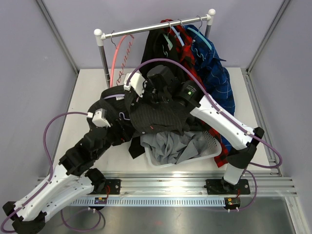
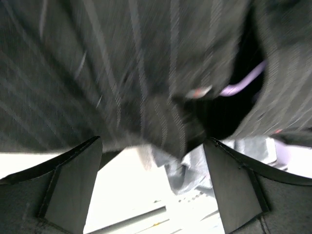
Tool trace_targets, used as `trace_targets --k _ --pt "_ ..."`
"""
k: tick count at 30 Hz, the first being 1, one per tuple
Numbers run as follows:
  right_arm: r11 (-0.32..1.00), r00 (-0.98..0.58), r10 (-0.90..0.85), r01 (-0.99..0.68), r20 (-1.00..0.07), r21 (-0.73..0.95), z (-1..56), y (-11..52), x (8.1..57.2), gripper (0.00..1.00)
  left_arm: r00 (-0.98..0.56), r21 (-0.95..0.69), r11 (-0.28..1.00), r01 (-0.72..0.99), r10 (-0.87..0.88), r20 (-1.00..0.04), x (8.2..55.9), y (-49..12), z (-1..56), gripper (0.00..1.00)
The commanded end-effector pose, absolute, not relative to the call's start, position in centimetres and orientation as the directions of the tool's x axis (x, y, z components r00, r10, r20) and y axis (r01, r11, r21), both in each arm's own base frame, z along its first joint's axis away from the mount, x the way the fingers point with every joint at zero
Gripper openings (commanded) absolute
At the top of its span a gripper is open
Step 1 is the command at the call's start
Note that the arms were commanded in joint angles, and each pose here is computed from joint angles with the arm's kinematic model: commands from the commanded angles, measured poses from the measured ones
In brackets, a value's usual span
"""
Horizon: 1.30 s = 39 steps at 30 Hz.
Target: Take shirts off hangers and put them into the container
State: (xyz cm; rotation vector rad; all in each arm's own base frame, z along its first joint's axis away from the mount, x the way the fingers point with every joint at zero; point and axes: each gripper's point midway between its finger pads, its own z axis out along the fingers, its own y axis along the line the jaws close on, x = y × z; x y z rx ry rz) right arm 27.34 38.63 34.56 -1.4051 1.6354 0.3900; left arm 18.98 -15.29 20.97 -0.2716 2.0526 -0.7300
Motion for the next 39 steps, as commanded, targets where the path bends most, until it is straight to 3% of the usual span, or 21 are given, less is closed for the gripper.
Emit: trace_targets --k 1,5,9,13,15,16,18,24,30,39 --pt "0.356 0.12 -0.496 -0.875 -0.86 -0.327 39.4 38.3 27.0 0.0 -0.427 -0.648 0.754 0.108 -0.554 -0.715 21.0 -15.2 24.7 0.86" --pt "0.346 0.122 -0.503 -0.879 -0.856 -0.328 38.9 38.3 26.9 0.0 -0.387 -0.637 0.762 0.113 -0.557 -0.735 21.3 -14.6 25.1 0.78" --pt "0.335 0.125 -0.499 -0.885 -0.858 -0.323 39.0 38.3 26.5 0.0 -0.366 -0.611 0.787 0.082 -0.547 -0.753 21.6 -13.8 24.5 0.63" --pt "0.329 0.145 -0.486 -0.883 -0.862 -0.334 40.0 37.9 26.1 0.0 -0.354 -0.577 0.816 0.045 -0.527 -0.772 21.9 -13.0 23.5 0.32" --pt "0.329 0.165 -0.488 -0.875 -0.857 -0.356 40.5 37.5 26.2 0.0 -0.348 -0.555 0.831 0.037 -0.51 -0.787 21.9 -12.6 23.2 0.23" --pt "0.325 0.173 -0.492 -0.872 -0.853 -0.365 40.6 37.4 26.1 0.0 -0.341 -0.538 0.843 0.02 -0.5 -0.796 22.0 -12.1 22.9 0.11" --pt "0.315 0.196 -0.5 -0.866 -0.844 -0.388 41.0 36.8 26.0 0.0 -0.321 -0.513 0.858 0.009 -0.483 -0.814 21.9 -11.3 23.2 0.0" --pt "0.211 0.351 -0.625 -0.784 -0.697 -0.583 40.7 34.7 27.0 0.0 -0.141 -0.405 0.91 -0.091 -0.415 -0.899 20.6 -4.9 28.0 0.0" --pt "0.084 0.466 -0.69 -0.709 -0.554 -0.701 40.9 33.6 27.7 0.0 -0.067 -0.254 0.936 -0.243 -0.277 -0.958 18.2 1.2 31.2 0.0" --pt "0.084 0.542 -0.547 -0.723 -0.638 -0.685 46.0 34.3 25.3 0.0 -0.173 -0.011 0.927 -0.375 -0.082 -0.982 17.7 3.8 30.4 0.0"
